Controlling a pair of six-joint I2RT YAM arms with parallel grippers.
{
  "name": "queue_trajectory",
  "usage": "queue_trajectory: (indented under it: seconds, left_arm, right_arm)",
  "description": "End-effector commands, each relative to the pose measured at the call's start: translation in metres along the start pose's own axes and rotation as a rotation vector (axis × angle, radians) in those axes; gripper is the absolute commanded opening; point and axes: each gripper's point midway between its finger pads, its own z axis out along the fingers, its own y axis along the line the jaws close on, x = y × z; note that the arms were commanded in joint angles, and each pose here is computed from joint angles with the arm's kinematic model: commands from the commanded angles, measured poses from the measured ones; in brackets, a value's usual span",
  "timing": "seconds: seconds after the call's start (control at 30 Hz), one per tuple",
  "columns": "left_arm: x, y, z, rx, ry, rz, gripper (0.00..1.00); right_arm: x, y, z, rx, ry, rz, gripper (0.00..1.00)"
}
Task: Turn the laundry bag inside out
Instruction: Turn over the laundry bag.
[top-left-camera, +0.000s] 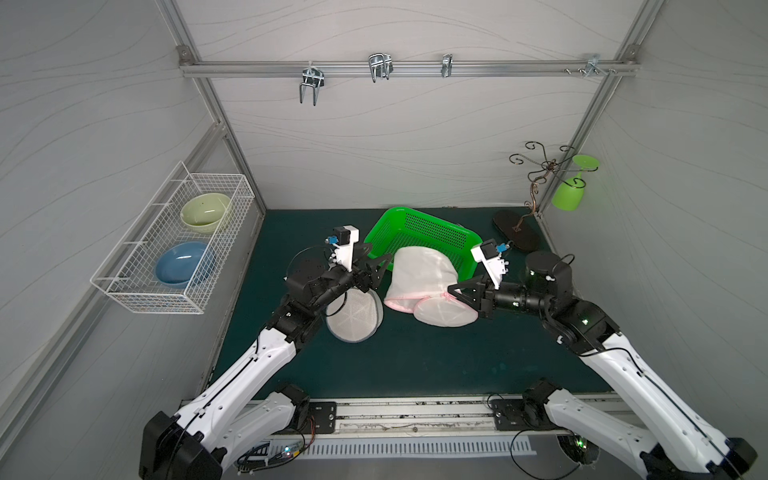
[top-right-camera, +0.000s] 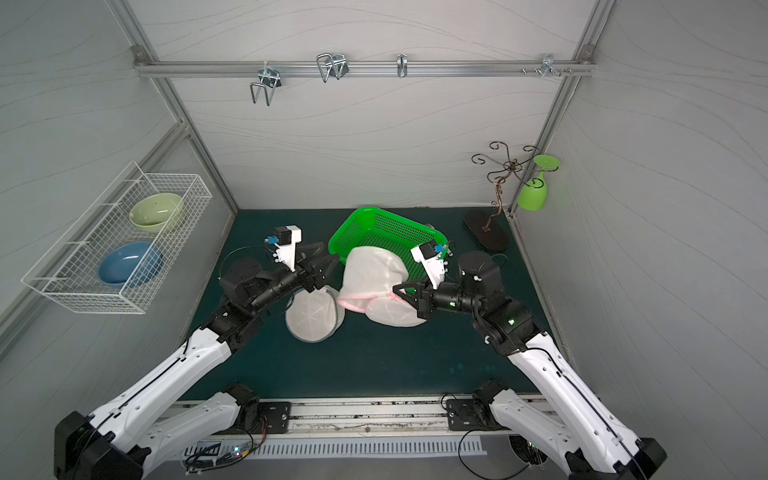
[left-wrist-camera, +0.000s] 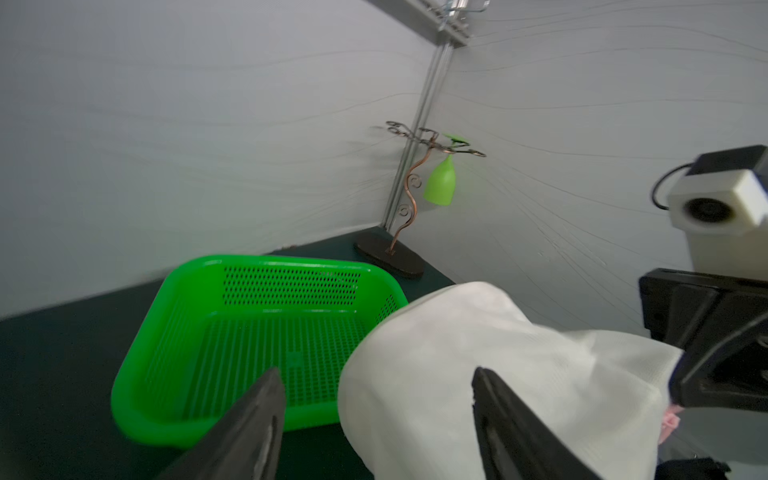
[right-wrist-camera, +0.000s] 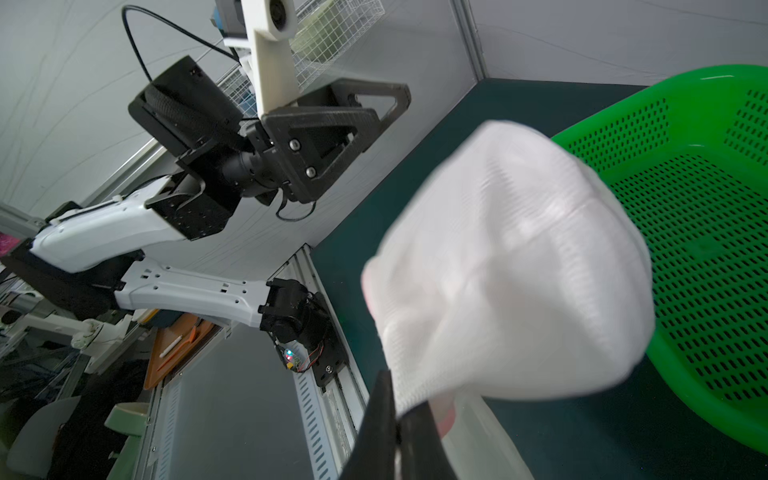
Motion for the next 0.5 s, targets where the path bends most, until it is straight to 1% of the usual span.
queue_trajectory:
  seconds: [0.0, 0.03, 0.07, 0.1, 0.13, 0.2, 0.23, 0.3, 0.33, 0.37, 0.43, 0.47]
  left_arm:
    - [0.001, 0.051, -0.028, -0.309, -0.016, -0.129, 0.78]
    - [0.008, 0.063, -0.036, -0.378, 0.003, -0.154, 0.79]
    - [0.013, 0.070, -0.043, -0.415, 0.012, -0.164, 0.79]
    - [0.014, 0.069, -0.046, -0.411, 0.016, -0.157, 0.79]
    - [0.011, 0.060, -0.046, -0.365, 0.012, -0.130, 0.77]
    - [-0.001, 0.030, -0.042, -0.200, -0.007, -0.048, 0.73]
    - [-0.009, 0.009, -0.040, -0.084, -0.021, 0.003, 0.70]
    - [-0.022, -0.035, -0.042, 0.131, -0.051, 0.119, 0.68]
    - [-0.025, -0.056, -0.045, 0.227, -0.055, 0.200, 0.68]
    - [-0.024, -0.074, -0.049, 0.306, -0.050, 0.281, 0.69]
    - [-0.012, -0.106, -0.056, 0.441, 0.001, 0.463, 0.73]
    - [-0.004, -0.114, -0.058, 0.482, 0.037, 0.522, 0.74]
  right_arm:
    - [-0.004, -0.012, -0.006, 0.107, 0.001, 0.045, 0.00]
    - [-0.008, -0.015, -0.006, 0.122, -0.008, 0.050, 0.00]
    - [-0.012, -0.016, -0.005, 0.128, -0.012, 0.055, 0.00]
    - [-0.014, -0.016, -0.003, 0.126, -0.007, 0.062, 0.00]
    - [-0.017, -0.015, -0.001, 0.121, 0.000, 0.068, 0.00]
    - [-0.018, -0.014, 0.006, 0.104, 0.030, 0.086, 0.00]
    - [-0.019, -0.014, 0.008, 0.099, 0.042, 0.091, 0.00]
    - [-0.020, -0.012, 0.012, 0.081, 0.061, 0.089, 0.00]
    - [-0.020, -0.010, 0.014, 0.064, 0.067, 0.078, 0.00]
    - [-0.021, -0.007, 0.015, 0.040, 0.069, 0.061, 0.00]
    - [-0.019, 0.005, 0.016, -0.036, 0.073, 0.020, 0.00]
    - [-0.018, 0.010, 0.016, -0.068, 0.072, 0.003, 0.00]
